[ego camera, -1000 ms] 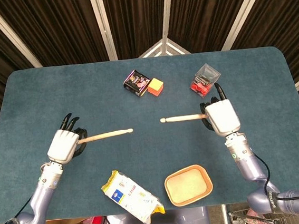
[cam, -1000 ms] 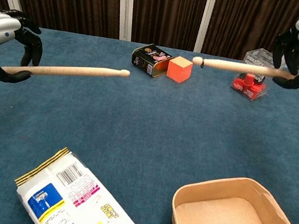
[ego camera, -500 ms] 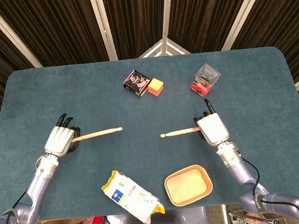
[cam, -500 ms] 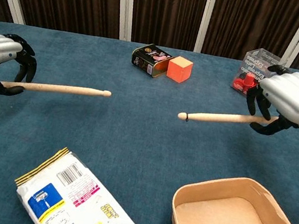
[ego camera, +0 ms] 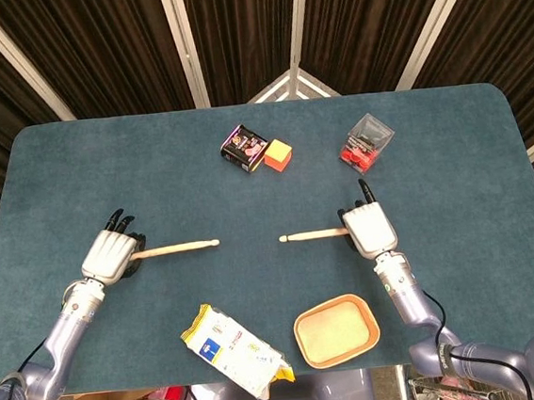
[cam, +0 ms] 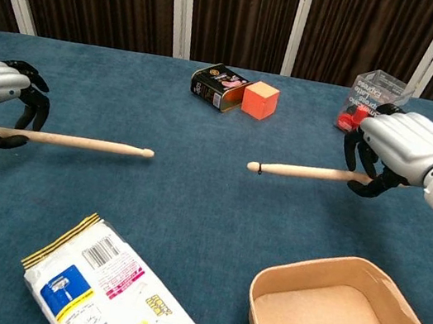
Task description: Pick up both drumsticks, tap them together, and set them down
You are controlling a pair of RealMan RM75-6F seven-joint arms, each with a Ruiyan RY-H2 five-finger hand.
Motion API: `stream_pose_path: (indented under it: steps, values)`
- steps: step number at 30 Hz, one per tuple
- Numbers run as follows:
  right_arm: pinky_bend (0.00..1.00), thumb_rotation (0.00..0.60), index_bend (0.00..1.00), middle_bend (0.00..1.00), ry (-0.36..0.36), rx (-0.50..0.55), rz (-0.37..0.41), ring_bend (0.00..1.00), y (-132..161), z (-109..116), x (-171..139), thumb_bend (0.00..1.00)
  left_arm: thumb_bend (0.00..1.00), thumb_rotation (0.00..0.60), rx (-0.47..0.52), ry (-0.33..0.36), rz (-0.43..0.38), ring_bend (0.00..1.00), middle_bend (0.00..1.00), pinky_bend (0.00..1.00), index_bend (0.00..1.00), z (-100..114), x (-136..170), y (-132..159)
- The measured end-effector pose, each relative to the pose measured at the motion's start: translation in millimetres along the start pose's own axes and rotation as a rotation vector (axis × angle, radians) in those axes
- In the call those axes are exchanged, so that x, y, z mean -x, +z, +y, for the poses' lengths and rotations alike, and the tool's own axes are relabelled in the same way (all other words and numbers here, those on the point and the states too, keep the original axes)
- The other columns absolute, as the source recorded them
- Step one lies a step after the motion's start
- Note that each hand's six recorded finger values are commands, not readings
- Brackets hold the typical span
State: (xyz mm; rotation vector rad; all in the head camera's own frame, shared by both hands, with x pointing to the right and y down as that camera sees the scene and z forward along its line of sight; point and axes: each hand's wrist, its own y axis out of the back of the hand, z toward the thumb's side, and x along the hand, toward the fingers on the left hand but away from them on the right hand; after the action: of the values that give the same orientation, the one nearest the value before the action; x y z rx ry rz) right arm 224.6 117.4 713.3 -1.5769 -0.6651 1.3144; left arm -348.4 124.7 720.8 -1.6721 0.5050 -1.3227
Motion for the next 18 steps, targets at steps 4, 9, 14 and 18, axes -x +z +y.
stream_pose_path:
  steps: [4, 9, 14, 18]
  values:
    - [0.04, 0.600, 0.61, 0.68, 0.034, -0.009, -0.011, 0.46, 1.8, -3.8, 0.4, 0.49, 0.48, 0.600, -0.011, -0.020, 0.017, 0.11, 0.49, 0.00, 0.40, -2.0, 3.5, -7.4]
    - [0.04, 0.600, 0.55, 0.63, 0.077, -0.018, -0.030, 0.44, 3.0, -6.6, 0.1, 0.49, 0.48, 0.600, -0.027, -0.043, 0.043, 0.08, 0.42, 0.00, 0.35, -1.6, 6.7, -15.0]
    - [0.04, 0.600, 0.47, 0.56, 0.096, -0.007, -0.061, 0.42, 1.7, -5.4, 1.4, 0.49, 0.48, 0.600, -0.042, -0.061, 0.058, 0.01, 0.27, 0.00, 0.24, 2.0, 10.8, -20.2]
    - [0.04, 0.600, 0.42, 0.48, 0.109, 0.004, -0.090, 0.40, -0.2, -4.0, 2.8, 0.49, 0.47, 0.600, -0.029, -0.065, 0.060, 0.00, 0.12, 0.00, 0.14, 10.3, 16.1, -21.5]
